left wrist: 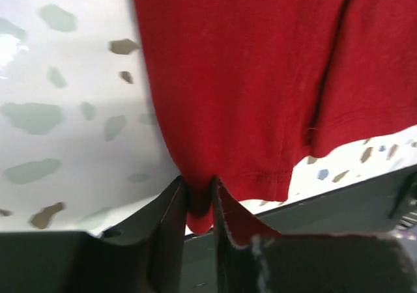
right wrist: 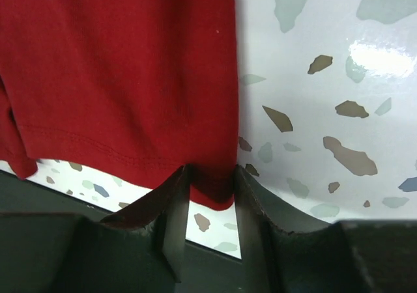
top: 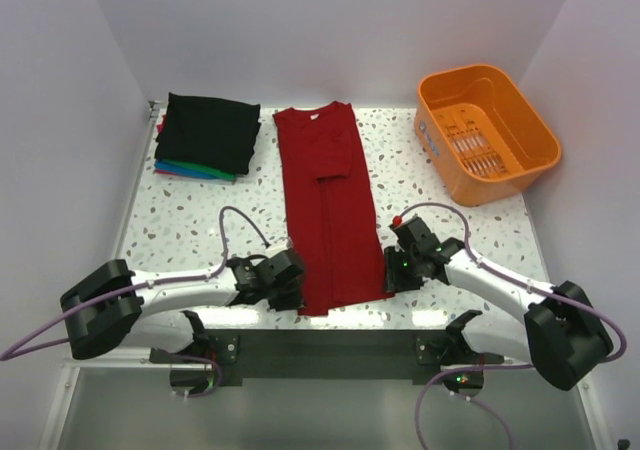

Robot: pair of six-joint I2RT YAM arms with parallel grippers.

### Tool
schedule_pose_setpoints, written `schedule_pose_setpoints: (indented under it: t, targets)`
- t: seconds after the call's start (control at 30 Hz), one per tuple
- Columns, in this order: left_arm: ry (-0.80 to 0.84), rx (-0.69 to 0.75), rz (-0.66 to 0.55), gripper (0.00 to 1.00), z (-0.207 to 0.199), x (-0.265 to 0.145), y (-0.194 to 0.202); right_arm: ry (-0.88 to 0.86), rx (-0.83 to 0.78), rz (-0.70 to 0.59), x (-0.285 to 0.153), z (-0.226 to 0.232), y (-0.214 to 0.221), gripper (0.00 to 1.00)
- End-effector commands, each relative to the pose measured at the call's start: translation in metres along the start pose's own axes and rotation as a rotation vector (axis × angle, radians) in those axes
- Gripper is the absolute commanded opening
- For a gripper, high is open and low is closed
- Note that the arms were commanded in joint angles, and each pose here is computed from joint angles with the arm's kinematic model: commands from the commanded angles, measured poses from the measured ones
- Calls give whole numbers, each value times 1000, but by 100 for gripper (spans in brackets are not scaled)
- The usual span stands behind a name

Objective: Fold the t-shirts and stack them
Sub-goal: Fold the tshirt

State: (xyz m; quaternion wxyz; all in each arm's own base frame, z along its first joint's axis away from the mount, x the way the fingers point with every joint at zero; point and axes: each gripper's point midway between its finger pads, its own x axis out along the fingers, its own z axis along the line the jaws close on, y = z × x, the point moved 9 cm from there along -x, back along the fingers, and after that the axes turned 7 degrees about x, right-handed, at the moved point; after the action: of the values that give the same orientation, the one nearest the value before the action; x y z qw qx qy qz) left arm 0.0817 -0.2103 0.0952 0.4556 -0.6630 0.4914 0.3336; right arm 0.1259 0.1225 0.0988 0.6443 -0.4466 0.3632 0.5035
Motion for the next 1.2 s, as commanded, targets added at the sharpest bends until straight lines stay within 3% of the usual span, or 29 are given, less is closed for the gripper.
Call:
schedule_pose_setpoints:
  t: [0.0,0.07,0.17,0.43,0.6,0.8,1.0,1.17]
  targets:
    - [-17,13,41,21,7,12,7,-16,25,-20,6,0,1,31]
    - [-29,13,41,1,7,13,6,-43,32,0,10,-1,6,20]
    - [-42,29,43,0,7,10,6,-85,45,18,11,-1,13,0]
    - [-17,73,65,0,10,-14,14,-135,78,25,-20,-13,45,0]
    - [56,114,-2,0,-5,-27,2,-185,84,-32,-31,-5,38,0]
    - [55,118,-102,0,-21,-31,-39,-150,34,-198,-48,24,-13,0]
    - [107,131,-268,0,-49,-33,-105,-135,14,-400,-66,60,-82,0]
    - [46,107,-355,0,-44,-26,-162,-101,32,-455,-53,70,-136,0]
